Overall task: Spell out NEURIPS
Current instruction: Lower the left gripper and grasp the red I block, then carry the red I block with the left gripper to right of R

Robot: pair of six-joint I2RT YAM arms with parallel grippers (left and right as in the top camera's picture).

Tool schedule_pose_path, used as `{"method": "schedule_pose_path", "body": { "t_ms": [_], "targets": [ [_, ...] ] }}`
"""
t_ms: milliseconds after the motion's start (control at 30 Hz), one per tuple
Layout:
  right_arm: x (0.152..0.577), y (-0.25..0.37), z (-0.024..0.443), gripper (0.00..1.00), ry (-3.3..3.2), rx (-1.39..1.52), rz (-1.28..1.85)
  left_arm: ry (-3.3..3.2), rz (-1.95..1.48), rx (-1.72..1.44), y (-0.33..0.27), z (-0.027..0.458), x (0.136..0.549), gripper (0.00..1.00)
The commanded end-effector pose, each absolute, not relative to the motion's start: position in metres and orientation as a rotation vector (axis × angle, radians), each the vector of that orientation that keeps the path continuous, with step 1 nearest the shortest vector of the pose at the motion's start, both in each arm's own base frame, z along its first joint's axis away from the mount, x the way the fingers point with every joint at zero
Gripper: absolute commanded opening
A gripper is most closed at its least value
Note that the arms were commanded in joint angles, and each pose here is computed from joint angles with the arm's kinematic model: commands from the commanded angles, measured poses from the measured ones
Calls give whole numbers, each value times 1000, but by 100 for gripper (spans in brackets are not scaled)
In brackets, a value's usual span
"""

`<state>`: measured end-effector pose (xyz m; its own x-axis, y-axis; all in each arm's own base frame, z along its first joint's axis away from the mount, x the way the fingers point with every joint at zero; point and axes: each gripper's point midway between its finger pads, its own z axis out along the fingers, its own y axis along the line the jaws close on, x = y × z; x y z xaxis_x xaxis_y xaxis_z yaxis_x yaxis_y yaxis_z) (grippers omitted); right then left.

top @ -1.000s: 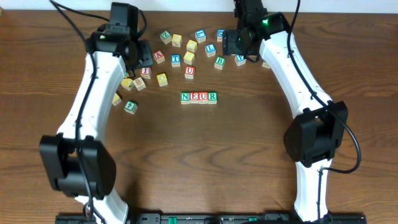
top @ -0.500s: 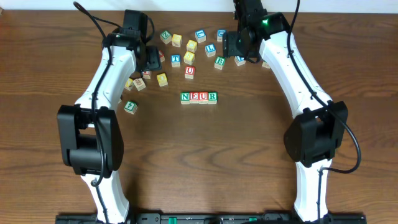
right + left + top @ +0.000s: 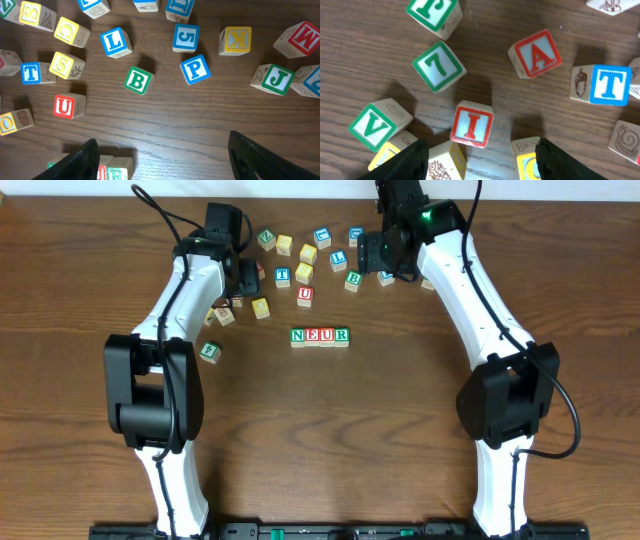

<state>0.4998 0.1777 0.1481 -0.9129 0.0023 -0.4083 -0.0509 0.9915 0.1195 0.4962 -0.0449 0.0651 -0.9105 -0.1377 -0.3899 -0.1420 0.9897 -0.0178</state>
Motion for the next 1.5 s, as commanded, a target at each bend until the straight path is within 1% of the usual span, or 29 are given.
{"method": "schedule_pose_path", "body": {
  "t_ms": [0, 267, 467, 600, 633, 700, 733, 1000, 1267, 1467],
  "targets": [
    [498, 178, 146, 77, 2722, -52, 171, 2724, 67, -190, -38, 60, 504, 68],
    [498, 178, 146, 78, 2722, -53, 170, 2765, 88, -136, -37, 28, 507, 65],
    [498, 177, 146, 78, 2722, -53, 170, 2755, 88, -147, -34, 23, 511, 62],
    [498, 178, 146, 78, 2722, -53, 170, 2755, 88, -147, -34, 23, 511, 53],
    [498, 178, 146, 78, 2721, -52, 170, 2755, 88, -147, -34, 23, 511, 50],
    [499, 177, 146, 80, 2720, -52, 169, 2755, 88, -148, -34, 23, 511, 40],
    [499, 177, 146, 81, 2720, -51, 165, 2755, 88, -148, -34, 23, 511, 39],
    [499, 176, 146, 84, 2719, -50, 161, 2735, 83, -149, -34, 33, 513, 38],
    [499, 176, 146, 84, 2719, -50, 161, 2663, 64, -150, -35, 70, 517, 33],
    [499, 176, 146, 84, 2720, -50, 159, 2619, 50, -139, -40, 94, 518, 33]
  ]
}}
